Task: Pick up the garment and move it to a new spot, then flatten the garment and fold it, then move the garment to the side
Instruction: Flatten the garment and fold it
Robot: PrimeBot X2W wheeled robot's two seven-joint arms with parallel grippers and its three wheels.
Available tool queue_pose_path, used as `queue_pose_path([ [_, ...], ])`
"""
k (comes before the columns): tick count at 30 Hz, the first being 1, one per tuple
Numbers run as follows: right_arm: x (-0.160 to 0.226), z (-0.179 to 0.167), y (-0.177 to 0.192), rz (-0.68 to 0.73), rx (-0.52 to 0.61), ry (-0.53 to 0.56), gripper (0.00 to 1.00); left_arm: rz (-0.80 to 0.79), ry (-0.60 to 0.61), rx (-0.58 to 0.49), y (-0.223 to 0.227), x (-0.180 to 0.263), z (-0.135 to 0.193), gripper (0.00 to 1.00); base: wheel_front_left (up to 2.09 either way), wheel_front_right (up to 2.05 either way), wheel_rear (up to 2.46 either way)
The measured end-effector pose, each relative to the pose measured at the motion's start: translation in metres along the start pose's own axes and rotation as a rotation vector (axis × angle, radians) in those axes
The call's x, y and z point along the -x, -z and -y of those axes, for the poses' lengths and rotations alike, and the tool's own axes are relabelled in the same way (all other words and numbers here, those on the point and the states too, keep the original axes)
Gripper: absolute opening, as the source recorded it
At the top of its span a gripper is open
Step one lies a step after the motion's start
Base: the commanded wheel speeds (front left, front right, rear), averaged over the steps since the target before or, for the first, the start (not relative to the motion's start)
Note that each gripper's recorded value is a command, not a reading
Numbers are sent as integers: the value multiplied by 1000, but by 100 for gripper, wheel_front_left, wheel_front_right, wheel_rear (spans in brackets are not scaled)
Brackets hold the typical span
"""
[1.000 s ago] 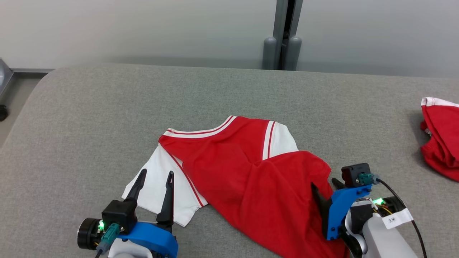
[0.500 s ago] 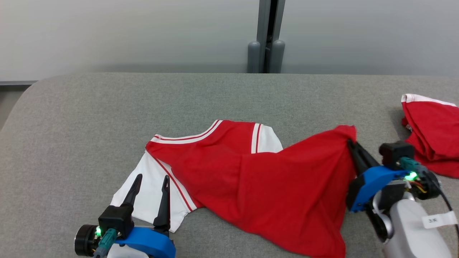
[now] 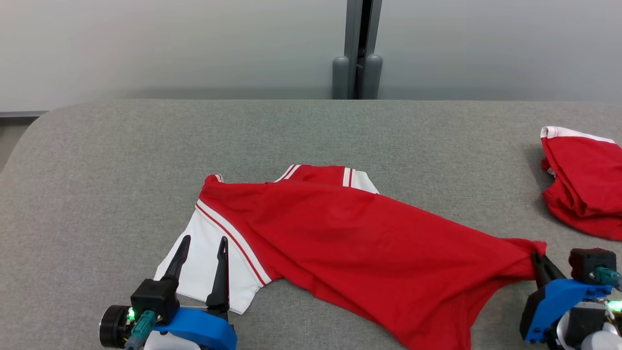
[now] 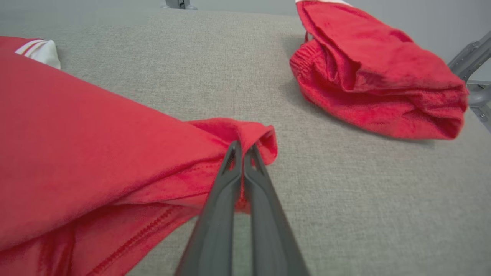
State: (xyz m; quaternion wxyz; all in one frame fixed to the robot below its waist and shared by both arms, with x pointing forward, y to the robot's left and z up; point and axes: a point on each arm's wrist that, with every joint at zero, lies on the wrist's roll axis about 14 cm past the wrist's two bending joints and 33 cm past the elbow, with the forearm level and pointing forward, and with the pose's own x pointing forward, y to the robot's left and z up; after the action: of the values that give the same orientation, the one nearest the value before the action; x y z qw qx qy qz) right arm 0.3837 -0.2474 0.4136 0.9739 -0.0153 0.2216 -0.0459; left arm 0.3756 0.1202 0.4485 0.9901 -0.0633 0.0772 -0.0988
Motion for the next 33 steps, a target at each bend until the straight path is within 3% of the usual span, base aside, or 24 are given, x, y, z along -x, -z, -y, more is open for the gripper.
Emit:
queue_pose_path([
  [1, 2, 2, 4, -5, -5, 8, 0, 2, -4, 0, -1, 1, -1, 100, 0, 0, 0],
  [2, 3, 6, 5, 1, -10, 21, 24, 2, -8, 1, -1, 2, -2, 100, 0, 0, 0],
  [3, 5, 11, 5, 10, -15, 37, 91, 1, -10, 1, 0, 3, -3, 100, 0, 0, 0],
  [4, 6, 14, 4, 22, -16, 47, 100, -1, -13, 2, 1, 5, -3, 100, 0, 0, 0],
  [10, 12, 11, -21, 121, -20, 46, 100, 3, -19, 1, 0, 9, -4, 100, 0, 0, 0],
  [16, 13, -16, -43, 141, 40, -54, 100, 4, -8, 1, 1, 10, 0, 100, 0, 0, 0],
  [21, 6, -38, -21, -5, 138, -154, 100, -6, -7, 7, 4, 9, 0, 100, 0, 0, 0],
  [27, 4, -58, 35, -271, 260, -275, 100, -8, -29, 8, 5, 7, -8, 100, 0, 0, 0],
  [32, 1, -65, 46, -356, 282, -321, 100, -13, -54, 8, 7, 9, -16, 100, 0, 0, 0],
  [33, 1, -66, 47, -360, 284, -325, 48, -14, -55, 10, 7, 9, -16, 100, 0, 0, 0],
])
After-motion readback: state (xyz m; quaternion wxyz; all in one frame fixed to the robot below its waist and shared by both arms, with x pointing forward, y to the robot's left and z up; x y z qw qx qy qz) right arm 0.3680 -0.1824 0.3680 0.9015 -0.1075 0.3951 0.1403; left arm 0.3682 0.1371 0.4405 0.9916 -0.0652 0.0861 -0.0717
